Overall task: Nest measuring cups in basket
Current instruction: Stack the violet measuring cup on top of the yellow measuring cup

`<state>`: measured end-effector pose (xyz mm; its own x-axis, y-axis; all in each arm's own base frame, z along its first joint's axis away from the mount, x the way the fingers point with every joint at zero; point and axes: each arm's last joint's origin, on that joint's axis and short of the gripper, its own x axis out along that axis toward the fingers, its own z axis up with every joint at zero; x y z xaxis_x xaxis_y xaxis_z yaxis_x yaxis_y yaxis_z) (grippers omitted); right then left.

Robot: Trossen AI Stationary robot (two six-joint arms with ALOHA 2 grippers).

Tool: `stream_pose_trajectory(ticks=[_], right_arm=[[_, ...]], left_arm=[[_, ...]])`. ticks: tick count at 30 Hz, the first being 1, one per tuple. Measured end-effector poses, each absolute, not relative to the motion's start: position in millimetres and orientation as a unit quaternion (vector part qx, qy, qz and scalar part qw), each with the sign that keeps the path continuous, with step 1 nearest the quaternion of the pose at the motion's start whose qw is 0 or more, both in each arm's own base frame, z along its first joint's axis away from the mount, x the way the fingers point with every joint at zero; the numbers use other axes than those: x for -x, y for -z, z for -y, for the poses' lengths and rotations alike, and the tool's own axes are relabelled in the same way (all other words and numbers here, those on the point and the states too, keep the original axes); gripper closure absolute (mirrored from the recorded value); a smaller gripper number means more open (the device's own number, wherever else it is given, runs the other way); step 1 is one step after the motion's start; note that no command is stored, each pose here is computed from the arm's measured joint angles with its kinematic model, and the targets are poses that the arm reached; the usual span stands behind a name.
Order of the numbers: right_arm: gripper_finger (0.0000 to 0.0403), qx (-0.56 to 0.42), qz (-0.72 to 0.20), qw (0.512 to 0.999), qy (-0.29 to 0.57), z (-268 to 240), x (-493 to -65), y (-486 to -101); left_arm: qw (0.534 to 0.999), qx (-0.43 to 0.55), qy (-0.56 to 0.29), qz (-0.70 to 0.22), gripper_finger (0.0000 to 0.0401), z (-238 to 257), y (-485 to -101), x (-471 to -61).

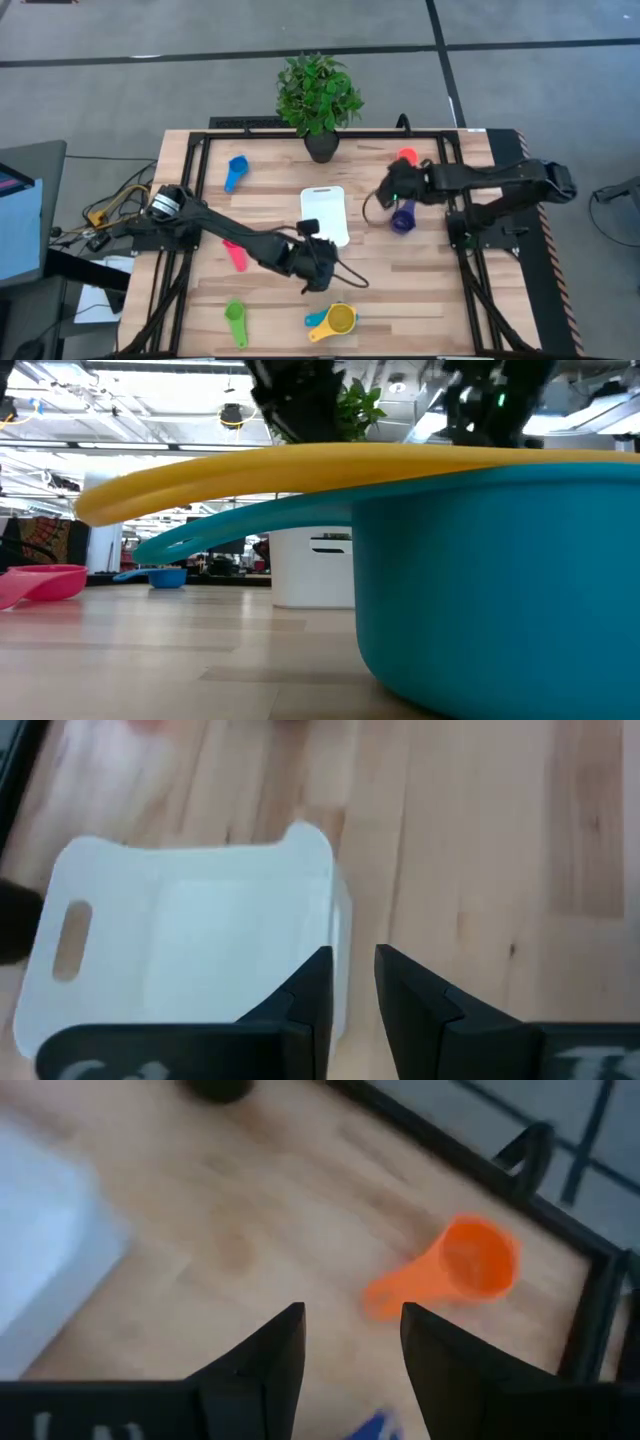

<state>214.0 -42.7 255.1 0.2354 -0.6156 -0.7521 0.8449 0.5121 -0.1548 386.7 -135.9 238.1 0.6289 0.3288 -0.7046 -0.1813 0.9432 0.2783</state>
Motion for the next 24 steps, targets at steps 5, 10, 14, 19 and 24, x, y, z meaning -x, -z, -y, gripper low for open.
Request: stream_pose_trajectory(ticks=[5, 10, 14, 19, 24], right_arm=[[0.0219, -0.211, -0.406, 0.782, 0.423, 76, -190, -226], [0.0226, -0.183, -0.481, 0.803, 0.301, 75, -180, -212], [0.0236, -0.129, -0.523, 0.819, 0.201, 66, -186, -207], [0.0246, -0.029, -0.580, 0.808, 0.097, 50, -194, -194], [0.0246, 0.021, -0.609, 0.791, 0.043, 40, -203, -182]], left_arm=[[0.901, -0.081, -0.156, -0.397, 0.0335, 125, -233, -368], [0.909, -0.058, -0.150, -0.385, 0.0335, 108, -227, -345], [0.912, -0.073, -0.149, -0.374, 0.0335, 96, -234, -330], [0.922, -0.067, -0.158, -0.347, 0.0335, 80, -247, -319], [0.920, -0.072, -0.165, -0.348, 0.0335, 69, -248, -319]])
